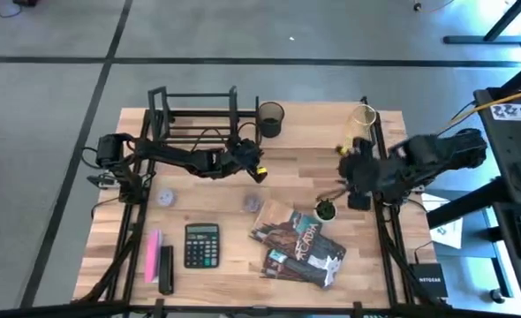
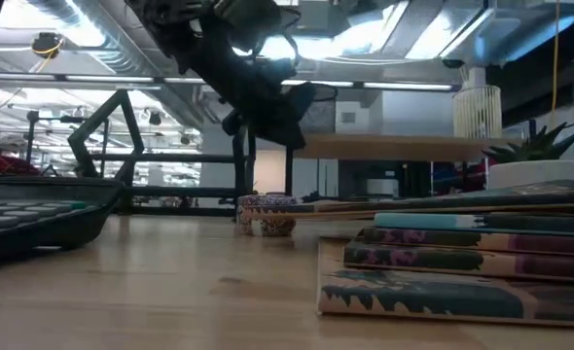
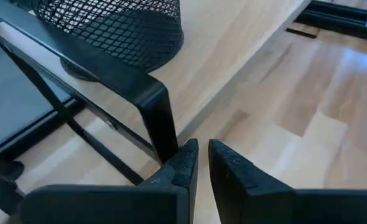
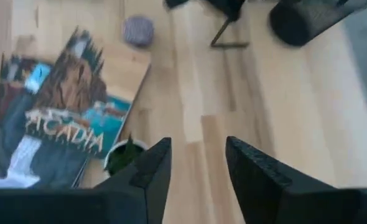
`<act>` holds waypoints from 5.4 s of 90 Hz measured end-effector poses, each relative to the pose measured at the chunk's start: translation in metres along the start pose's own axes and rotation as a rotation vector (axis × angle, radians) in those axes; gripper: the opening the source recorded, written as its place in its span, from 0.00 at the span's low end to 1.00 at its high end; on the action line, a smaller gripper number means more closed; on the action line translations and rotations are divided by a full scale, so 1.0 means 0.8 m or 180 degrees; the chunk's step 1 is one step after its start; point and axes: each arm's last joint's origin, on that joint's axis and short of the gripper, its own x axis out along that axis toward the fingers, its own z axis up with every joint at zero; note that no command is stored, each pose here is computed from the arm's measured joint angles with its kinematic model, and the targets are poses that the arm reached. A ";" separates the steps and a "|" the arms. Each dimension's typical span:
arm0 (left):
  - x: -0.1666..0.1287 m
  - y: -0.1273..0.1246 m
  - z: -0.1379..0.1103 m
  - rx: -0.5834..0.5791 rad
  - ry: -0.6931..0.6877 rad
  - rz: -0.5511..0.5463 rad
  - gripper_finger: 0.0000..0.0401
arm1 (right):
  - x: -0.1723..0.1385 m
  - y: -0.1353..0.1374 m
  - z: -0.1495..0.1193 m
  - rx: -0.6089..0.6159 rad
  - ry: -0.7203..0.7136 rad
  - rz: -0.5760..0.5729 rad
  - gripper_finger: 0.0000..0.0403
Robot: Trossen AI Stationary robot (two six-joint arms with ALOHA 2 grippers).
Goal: Stock shelves
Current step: Put the flower vase on the shelf
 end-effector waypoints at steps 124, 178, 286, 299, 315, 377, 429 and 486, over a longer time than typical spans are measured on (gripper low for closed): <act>-0.125 -0.099 0.012 0.0860 -0.0800 -0.0185 0.05 | 0.185 0.142 -0.216 0.1785 -0.0209 0.0250 0.75; -0.118 -0.135 -0.035 0.0744 -0.0259 -0.1232 0.05 | 0.249 0.149 -0.245 0.1494 -0.0971 -0.0499 0.77; -0.037 -0.151 -0.092 0.0438 0.0050 -0.1529 0.05 | 0.283 0.130 -0.248 0.1196 -0.1250 -0.0873 0.97; -0.037 -0.151 -0.092 0.0466 0.0050 -0.1553 0.05 | 0.291 0.125 -0.256 0.1358 -0.1440 -0.0722 0.97; -0.038 -0.151 -0.092 0.0478 0.0061 -0.1597 0.05 | 0.297 0.120 -0.261 0.1517 -0.1766 -0.0583 0.97; -0.038 -0.152 -0.092 0.0482 0.0065 -0.1597 0.05 | 0.313 0.103 -0.235 0.1645 -0.1759 -0.0875 0.90; -0.039 -0.152 -0.093 0.0498 0.0081 -0.1598 0.05 | 0.267 0.119 -0.155 0.1480 -0.1939 -0.0471 0.82; -0.056 -0.165 -0.100 0.0662 -0.0032 -0.1476 0.05 | 0.196 -0.092 -0.022 0.1939 -0.1789 -0.1585 0.82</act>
